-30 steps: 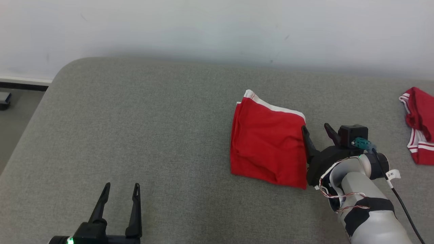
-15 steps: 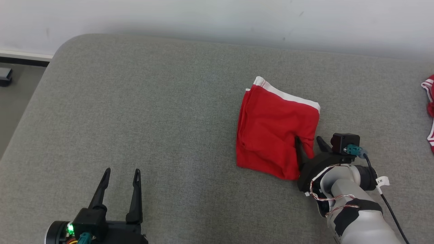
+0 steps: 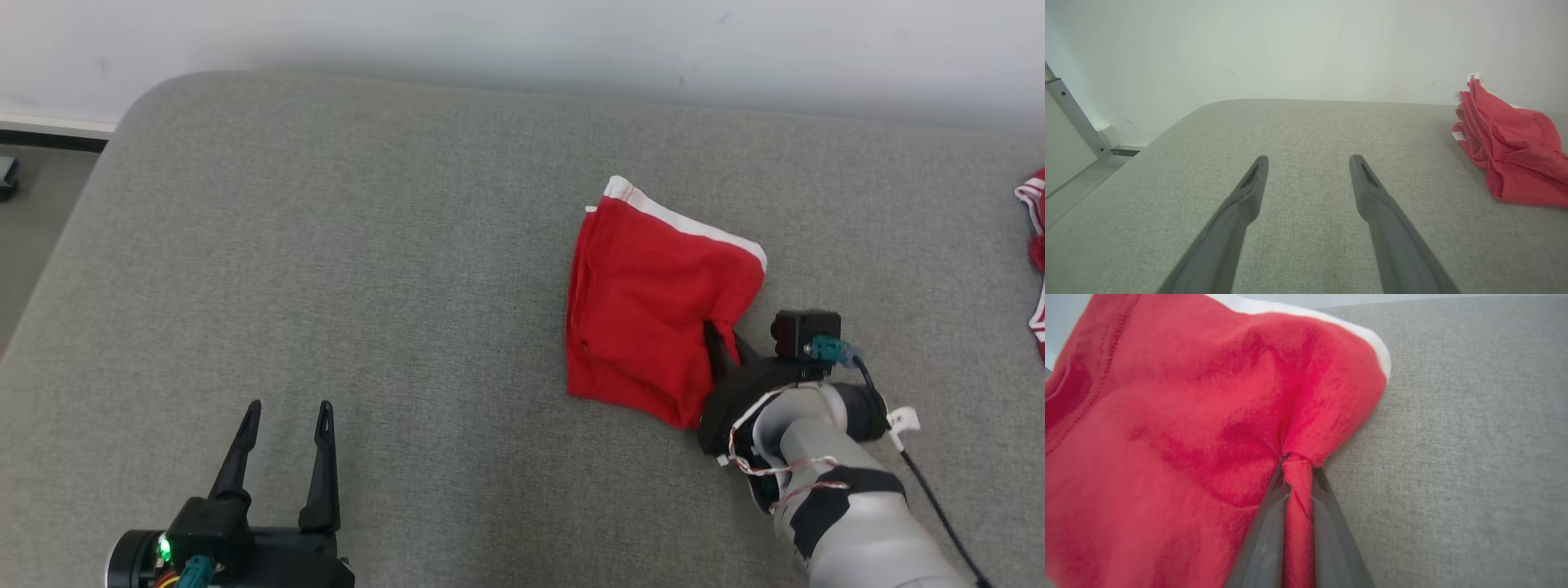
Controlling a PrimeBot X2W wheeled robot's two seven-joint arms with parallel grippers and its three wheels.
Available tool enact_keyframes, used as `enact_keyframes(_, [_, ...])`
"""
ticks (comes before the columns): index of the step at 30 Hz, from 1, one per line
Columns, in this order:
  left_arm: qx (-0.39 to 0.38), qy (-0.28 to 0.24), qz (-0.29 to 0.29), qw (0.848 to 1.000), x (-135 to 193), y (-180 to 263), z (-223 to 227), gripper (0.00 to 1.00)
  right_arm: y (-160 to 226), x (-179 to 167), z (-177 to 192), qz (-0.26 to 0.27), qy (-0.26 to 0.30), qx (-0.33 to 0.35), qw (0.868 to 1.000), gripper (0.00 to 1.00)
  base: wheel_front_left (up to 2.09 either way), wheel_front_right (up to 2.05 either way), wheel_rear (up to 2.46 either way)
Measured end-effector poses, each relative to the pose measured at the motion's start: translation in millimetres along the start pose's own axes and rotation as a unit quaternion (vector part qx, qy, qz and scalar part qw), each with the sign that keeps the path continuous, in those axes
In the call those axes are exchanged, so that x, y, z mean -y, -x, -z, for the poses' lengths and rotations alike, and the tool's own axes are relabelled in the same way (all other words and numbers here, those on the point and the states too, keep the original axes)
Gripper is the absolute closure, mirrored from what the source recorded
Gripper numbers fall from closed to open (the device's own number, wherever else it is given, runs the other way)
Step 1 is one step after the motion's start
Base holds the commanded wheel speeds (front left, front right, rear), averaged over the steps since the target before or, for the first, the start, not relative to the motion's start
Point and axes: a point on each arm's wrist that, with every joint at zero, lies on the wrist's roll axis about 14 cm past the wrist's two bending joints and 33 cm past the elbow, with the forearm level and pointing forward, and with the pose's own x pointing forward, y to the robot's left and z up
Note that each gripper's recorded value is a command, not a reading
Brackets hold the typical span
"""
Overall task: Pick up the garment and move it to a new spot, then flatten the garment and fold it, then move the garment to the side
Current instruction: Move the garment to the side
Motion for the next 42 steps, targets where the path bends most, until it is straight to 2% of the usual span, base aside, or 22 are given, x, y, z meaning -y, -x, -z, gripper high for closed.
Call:
enact_keyframes(5, [-0.001,0.003,0.010,1.000,6.7,-9.0,2.1,0.00,-4.0,21.9,-20.9,0.009,0.039,0.019,0.999,1.00,0.00,0.00,0.00])
enact_keyframes(11, [-0.007,0.009,0.035,0.999,23.9,-23.9,8.5,0.00,-5.7,65.9,-46.5,0.033,0.113,0.017,0.993,1.00,0.00,0.00,0.00])
enact_keyframes(16, [-0.009,0.010,0.055,0.998,36.7,-40.3,13.4,0.00,-11.5,87.9,-69.3,0.036,0.171,0.008,0.985,1.00,0.00,0.00,0.00])
enact_keyframes(23, [-0.004,0.010,0.077,0.997,52.1,-66.4,19.6,0.00,-1.4,153.7,-97.7,0.072,0.241,-0.029,0.967,1.00,0.00,0.00,0.00])
enact_keyframes(31, [-0.004,0.008,0.117,0.993,77.3,-89.8,35.1,0.00,31.3,226.1,-132.1,0.130,0.276,-0.053,0.951,1.00,0.00,0.00,0.00])
enact_keyframes(42, [0.010,0.015,0.178,0.984,118.5,-115.3,51.7,0.00,88.0,308.1,-142.8,0.223,0.301,-0.106,0.921,1.00,0.00,0.00,0.00])
